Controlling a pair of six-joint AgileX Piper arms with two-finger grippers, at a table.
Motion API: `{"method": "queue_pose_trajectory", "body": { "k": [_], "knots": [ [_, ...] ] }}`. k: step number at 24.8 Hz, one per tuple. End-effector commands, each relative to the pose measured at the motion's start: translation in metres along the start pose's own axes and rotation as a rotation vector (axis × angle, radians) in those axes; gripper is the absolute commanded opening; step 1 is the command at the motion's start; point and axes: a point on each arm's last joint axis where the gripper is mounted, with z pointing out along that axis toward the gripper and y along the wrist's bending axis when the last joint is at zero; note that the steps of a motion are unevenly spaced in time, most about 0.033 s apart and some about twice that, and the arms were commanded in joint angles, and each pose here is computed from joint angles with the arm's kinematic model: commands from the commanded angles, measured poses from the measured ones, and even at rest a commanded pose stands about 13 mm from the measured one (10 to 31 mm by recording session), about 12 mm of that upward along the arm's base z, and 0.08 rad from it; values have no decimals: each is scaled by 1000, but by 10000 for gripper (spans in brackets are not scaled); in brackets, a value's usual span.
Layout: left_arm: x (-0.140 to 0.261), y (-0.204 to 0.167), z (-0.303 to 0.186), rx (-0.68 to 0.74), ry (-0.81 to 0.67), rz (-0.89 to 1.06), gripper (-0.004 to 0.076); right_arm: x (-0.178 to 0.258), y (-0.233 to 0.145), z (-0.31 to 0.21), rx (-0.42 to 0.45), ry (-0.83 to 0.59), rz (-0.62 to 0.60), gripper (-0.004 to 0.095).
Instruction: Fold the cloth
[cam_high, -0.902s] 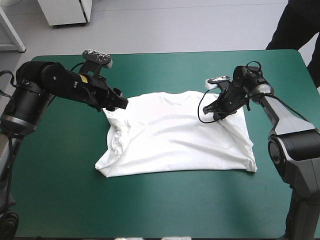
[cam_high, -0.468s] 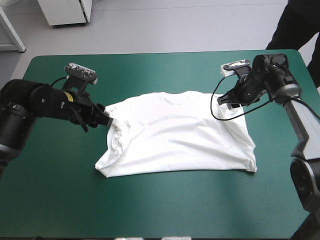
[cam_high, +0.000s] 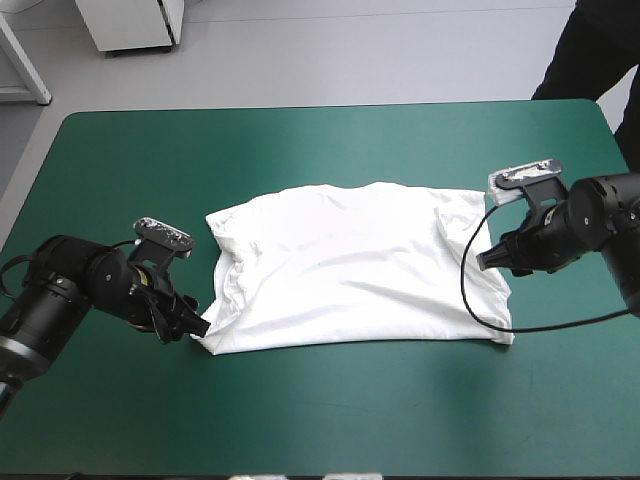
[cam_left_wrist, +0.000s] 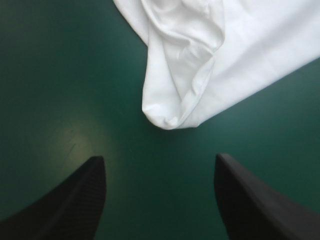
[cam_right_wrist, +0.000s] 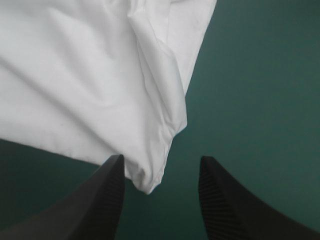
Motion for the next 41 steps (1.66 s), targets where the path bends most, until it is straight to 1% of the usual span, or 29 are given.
{"method": "queue_pose_trajectory", "body": {
  "k": [1, 6, 10, 14, 21, 23, 25, 26, 28, 32, 38, 41],
  "knots": [
    [-3, 1, 13, -17, -10, 1, 479, 13, -2, -18, 40, -59, 6, 449],
    [-9, 2, 44, -10, 23, 5, 479, 26, -1, -17, 45, -49, 7, 449],
    [-22, 3, 71, 2, 59, 18, 479, 26, -1, -17, 45, -45, 11, 449],
    [-31, -2, 101, 82, 109, -1, 479, 26, -1, -17, 45, -45, 11, 449],
    [-33, -4, 123, 117, 180, 2, 470, 27, -1, -17, 43, -34, 16, 449],
    [-33, -4, 124, 116, 176, 1, 403, 28, -1, -16, 42, -28, 16, 449],
    [-33, -4, 124, 115, 175, 1, 246, 34, 0, -4, 37, 11, 16, 449],
    [-33, -4, 124, 115, 175, 1, 130, 40, 1, 6, 32, 44, 16, 450],
    [-33, -4, 124, 115, 175, -1, 1, 49, 2, 22, 29, 81, 14, 450],
    [-34, -4, 124, 112, 171, 9, -9, 58, 2, 50, 24, 108, 10, 450],
    [-33, -4, 124, 113, 174, 9, -9, 46, 0, 81, 17, 153, 9, 450],
    [-33, -4, 123, 115, 183, 9, -9, 43, -1, 100, 9, 199, 0, 450]
  ]
}}
